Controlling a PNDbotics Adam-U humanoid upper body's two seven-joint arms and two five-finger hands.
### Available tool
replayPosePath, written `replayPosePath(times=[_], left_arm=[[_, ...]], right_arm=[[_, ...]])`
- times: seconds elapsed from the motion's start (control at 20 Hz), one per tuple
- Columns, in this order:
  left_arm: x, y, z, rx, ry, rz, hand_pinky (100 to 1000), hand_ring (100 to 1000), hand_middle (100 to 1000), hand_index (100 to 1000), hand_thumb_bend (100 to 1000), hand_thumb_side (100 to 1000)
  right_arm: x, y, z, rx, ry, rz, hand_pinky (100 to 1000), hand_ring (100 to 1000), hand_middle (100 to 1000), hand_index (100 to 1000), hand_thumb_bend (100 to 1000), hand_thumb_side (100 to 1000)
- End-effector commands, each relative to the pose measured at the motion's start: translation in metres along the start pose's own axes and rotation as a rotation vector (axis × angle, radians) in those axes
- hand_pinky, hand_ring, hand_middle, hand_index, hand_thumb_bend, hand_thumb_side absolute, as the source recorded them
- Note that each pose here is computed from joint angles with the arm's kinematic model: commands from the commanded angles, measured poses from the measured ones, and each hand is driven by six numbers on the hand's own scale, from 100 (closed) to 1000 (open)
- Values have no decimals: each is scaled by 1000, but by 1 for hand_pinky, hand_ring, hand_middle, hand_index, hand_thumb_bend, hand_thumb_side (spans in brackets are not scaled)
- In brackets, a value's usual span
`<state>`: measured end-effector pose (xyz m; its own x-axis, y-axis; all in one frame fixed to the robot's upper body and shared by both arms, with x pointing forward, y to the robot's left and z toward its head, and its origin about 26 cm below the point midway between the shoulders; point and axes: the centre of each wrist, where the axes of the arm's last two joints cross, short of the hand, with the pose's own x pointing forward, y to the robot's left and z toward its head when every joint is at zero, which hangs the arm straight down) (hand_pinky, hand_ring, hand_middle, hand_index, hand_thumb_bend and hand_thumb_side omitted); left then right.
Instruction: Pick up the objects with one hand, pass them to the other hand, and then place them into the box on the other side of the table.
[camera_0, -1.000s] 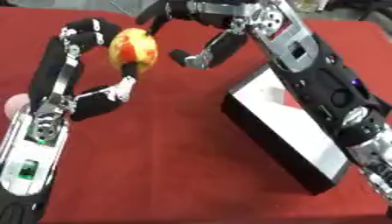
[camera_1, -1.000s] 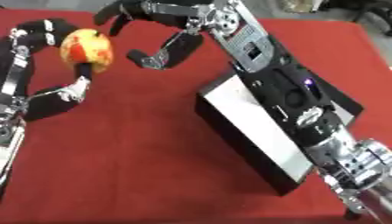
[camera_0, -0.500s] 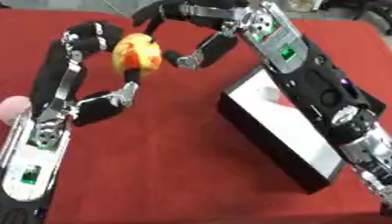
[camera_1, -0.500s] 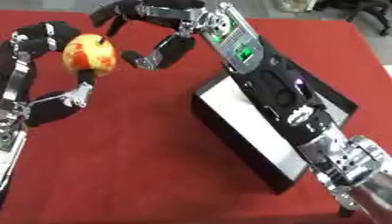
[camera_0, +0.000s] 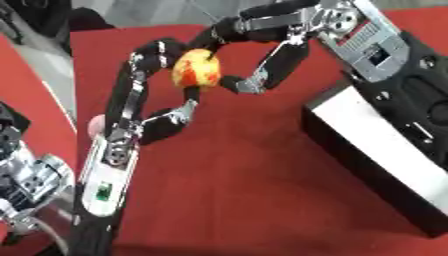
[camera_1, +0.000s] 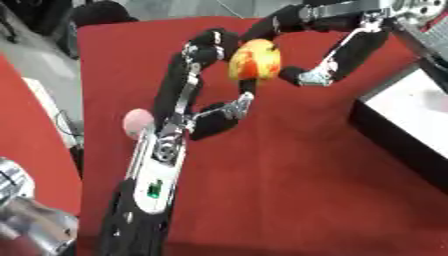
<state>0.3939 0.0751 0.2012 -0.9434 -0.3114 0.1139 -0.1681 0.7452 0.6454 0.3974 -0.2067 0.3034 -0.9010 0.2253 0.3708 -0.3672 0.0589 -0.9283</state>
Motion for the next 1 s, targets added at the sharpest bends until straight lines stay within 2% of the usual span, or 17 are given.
replayPosePath(times=[0.05, 0.5, 0.65, 1.0], left_arm=[[3, 5, -8, 22, -21, -15, 847, 716, 539, 548, 100, 260], [4, 1, -9, 32, -30, -16, 846, 714, 537, 549, 100, 260], [5, 0, -10, 39, -33, -15, 845, 713, 535, 549, 100, 259], [7, -5, -12, 57, -36, -4, 845, 711, 533, 548, 100, 266]], right_arm=[[11, -12, 7, 4, -1, 27, 1000, 879, 903, 966, 100, 247], [13, -10, 4, 15, 6, 11, 1000, 876, 897, 964, 100, 316], [12, -9, 3, 17, 16, 9, 1000, 881, 893, 962, 100, 392], [9, -8, 0, 21, 32, -4, 1000, 880, 865, 931, 100, 413]])
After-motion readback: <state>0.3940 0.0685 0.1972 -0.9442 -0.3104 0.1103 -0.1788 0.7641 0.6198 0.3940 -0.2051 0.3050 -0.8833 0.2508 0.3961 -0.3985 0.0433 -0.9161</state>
